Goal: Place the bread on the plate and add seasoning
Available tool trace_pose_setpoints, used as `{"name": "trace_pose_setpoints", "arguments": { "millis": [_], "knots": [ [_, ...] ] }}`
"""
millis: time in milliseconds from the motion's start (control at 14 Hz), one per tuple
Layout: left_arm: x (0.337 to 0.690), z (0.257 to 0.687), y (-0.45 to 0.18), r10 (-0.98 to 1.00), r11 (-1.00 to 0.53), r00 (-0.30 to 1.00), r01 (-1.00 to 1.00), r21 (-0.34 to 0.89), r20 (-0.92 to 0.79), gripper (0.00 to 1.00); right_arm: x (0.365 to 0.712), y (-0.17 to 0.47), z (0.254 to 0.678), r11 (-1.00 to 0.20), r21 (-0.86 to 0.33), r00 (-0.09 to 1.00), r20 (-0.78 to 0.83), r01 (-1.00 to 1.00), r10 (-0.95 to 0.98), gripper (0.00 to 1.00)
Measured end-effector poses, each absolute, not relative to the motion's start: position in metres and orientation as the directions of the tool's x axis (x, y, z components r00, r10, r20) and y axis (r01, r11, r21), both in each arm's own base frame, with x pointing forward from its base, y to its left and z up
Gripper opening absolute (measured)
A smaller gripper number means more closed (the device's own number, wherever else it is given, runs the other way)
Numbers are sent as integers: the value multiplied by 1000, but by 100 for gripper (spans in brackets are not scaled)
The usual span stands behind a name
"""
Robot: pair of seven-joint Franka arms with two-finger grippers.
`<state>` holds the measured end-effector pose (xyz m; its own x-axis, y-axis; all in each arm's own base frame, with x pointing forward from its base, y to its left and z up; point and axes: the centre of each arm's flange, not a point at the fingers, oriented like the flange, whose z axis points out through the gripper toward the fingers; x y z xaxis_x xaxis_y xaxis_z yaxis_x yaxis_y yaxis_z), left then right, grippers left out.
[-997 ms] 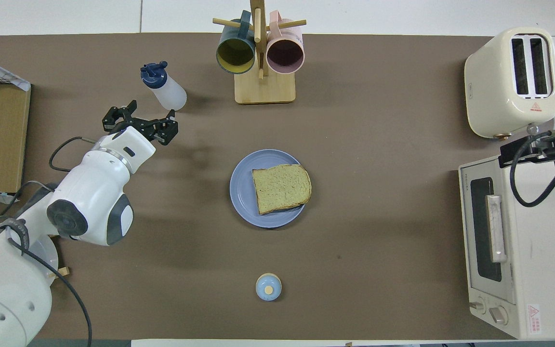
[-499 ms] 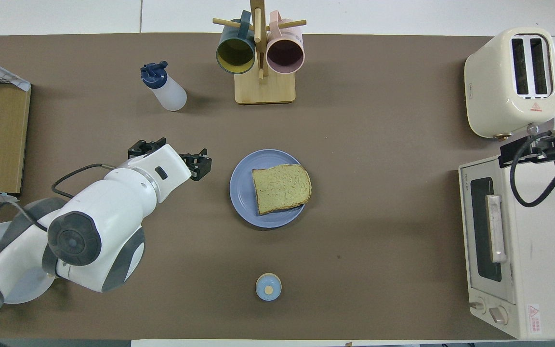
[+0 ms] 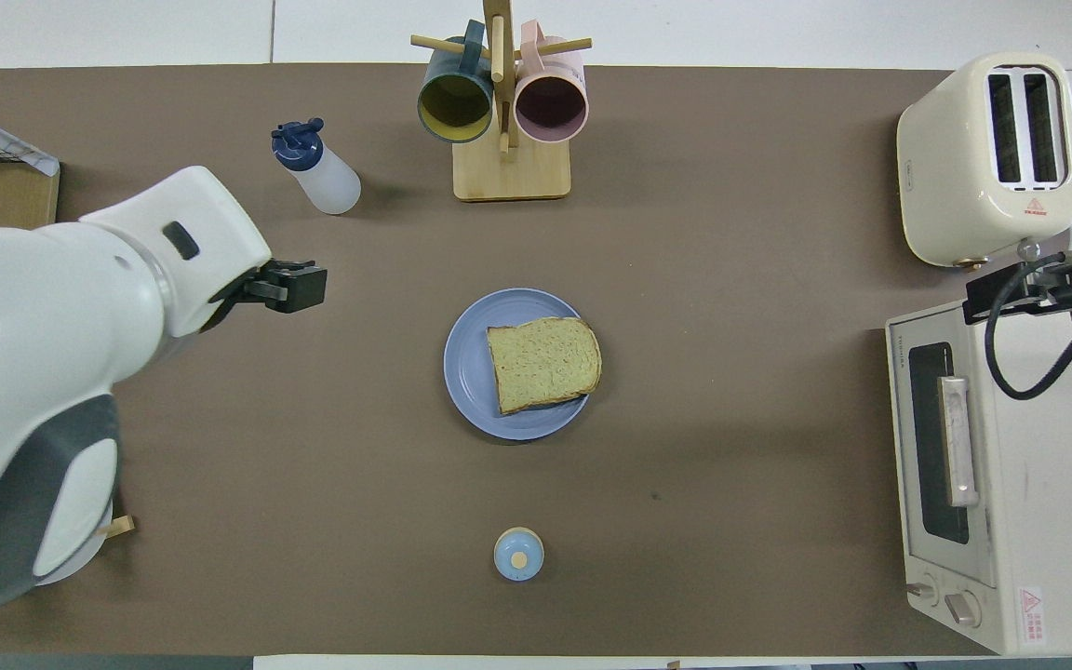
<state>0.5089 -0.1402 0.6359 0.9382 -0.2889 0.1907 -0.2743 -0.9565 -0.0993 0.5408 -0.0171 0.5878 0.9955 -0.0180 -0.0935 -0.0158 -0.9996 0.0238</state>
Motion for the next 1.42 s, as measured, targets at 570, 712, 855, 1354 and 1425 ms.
{"name": "trace_pose_setpoints", "arguments": {
  "millis": [570,712,855,1354,1425],
  "knots": [
    [513,649,-18,-381,-923,921,-374,-92,81,100,541,-17,588,-1000,24,995,-93,-16,-18,100],
    [513,652,-19,-382,-923,920,-374,-95,87,100,541,-17,588,-1000,24,995,-93,-16,-18,100],
    [511,658,-19,-369,-928,924,-359,-98,102,100,541,-17,588,-1000,24,995,-93,-16,-18,100],
    [511,673,-30,-93,-995,996,-93,37,7,100,541,-17,588,-1000,24,995,-93,-16,-18,100],
    [513,675,-28,-72,-996,997,-71,51,-10,100,541,-17,588,-1000,24,995,-93,-16,-18,100]
  ]
}}
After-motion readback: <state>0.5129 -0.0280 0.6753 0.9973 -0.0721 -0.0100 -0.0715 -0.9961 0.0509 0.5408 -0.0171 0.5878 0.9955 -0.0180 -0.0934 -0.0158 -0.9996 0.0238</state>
